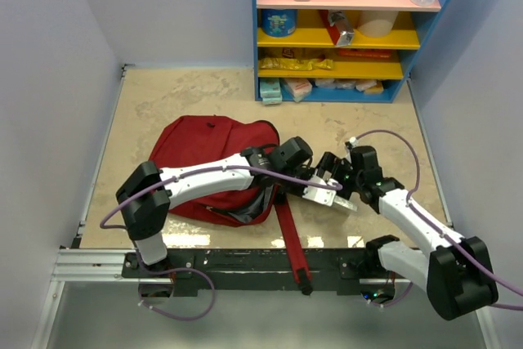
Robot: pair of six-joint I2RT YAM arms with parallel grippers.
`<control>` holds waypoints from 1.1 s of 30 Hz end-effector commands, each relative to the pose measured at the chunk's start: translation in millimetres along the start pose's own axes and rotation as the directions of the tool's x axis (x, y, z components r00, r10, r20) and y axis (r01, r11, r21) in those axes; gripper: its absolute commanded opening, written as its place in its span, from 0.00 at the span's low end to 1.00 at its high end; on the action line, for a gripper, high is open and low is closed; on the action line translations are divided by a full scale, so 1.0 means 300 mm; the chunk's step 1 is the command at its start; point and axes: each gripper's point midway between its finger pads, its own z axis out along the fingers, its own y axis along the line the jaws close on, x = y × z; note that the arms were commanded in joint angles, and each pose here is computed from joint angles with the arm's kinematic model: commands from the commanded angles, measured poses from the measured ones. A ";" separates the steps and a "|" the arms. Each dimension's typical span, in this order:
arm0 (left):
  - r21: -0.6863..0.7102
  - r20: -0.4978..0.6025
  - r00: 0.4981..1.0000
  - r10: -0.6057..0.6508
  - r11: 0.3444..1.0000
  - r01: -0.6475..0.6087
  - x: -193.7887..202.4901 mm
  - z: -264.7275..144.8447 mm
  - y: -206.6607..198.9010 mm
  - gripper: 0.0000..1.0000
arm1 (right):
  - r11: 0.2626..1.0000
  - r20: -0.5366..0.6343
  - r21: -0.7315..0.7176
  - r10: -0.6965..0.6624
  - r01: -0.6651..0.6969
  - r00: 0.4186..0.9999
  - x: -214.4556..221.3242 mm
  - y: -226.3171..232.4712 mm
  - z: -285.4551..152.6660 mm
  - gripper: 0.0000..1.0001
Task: Pack the student bag
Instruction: Pick up the book from the center of the board.
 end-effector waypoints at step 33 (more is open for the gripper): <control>0.021 0.723 0.458 -0.518 0.679 0.734 0.021 -1.005 0.293 0.00 | 0.650 0.476 -0.589 -0.200 0.480 0.856 -0.451 0.754 -0.502 0.99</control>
